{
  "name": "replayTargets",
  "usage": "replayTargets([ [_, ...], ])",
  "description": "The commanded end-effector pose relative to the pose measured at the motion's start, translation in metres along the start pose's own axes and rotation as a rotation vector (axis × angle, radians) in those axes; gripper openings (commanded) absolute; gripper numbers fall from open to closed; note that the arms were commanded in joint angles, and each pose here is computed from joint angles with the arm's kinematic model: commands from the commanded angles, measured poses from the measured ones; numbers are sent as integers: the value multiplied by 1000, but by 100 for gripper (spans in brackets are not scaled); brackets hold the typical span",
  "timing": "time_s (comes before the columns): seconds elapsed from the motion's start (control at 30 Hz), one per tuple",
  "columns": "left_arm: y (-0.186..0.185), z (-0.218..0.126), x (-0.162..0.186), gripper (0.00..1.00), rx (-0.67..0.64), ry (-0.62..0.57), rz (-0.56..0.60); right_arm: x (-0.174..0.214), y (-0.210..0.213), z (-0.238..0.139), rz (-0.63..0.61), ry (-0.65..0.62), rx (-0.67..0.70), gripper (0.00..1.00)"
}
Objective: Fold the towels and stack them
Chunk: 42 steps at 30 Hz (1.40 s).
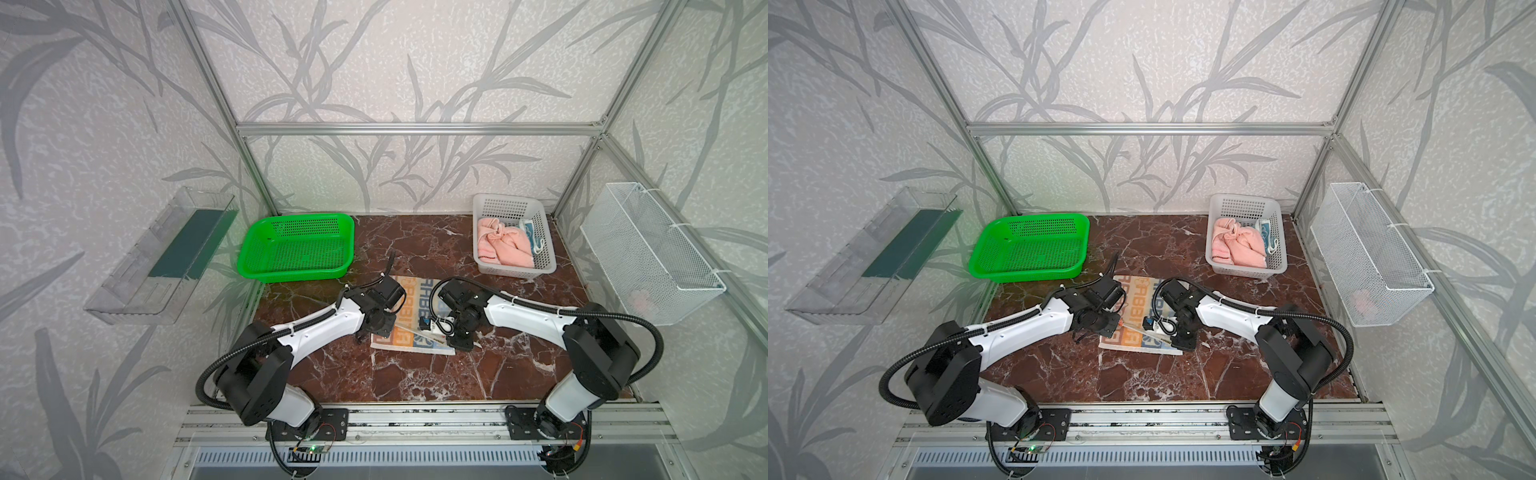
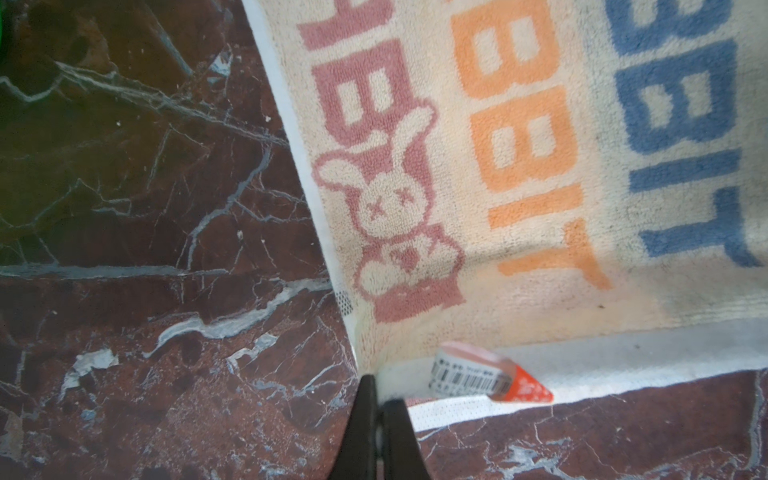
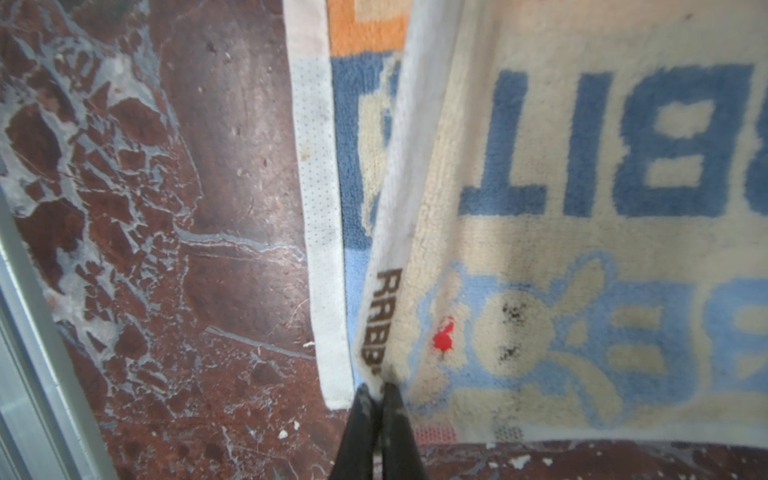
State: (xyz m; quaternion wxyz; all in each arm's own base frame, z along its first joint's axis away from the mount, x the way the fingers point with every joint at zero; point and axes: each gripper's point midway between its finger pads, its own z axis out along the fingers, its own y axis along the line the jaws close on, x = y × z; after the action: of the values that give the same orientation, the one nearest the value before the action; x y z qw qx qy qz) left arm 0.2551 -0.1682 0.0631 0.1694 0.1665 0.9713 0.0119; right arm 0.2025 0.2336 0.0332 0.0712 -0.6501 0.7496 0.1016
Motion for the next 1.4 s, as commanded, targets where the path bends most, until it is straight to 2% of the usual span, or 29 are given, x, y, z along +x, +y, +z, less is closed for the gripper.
replayTargets([
  [0.0,5,6,6,0,-30,15,-29,15,14,0,-13,90,-54,5],
  [0.07,3,6,5,2,-17,9,-29,15,16,-1,-21,100,-60,7],
  [0.33,2,-1,7,35,9,-20,-36,14,19,-4,-43,107,-58,21],
  [0.43,4,-5,7,40,5,-29,-44,10,22,-7,-53,96,-63,26],
  [0.57,7,-11,6,42,-8,-38,-55,7,31,-11,-69,89,-90,33],
  [0.83,19,-29,4,44,-45,-79,-80,-4,42,-32,-98,16,-88,38],
  [1.13,30,-38,-6,46,-91,-148,-103,-11,41,-51,-120,-57,-28,40],
  [1.37,30,-32,-18,46,-116,-167,-86,-6,42,-45,-96,-24,-38,40],
])
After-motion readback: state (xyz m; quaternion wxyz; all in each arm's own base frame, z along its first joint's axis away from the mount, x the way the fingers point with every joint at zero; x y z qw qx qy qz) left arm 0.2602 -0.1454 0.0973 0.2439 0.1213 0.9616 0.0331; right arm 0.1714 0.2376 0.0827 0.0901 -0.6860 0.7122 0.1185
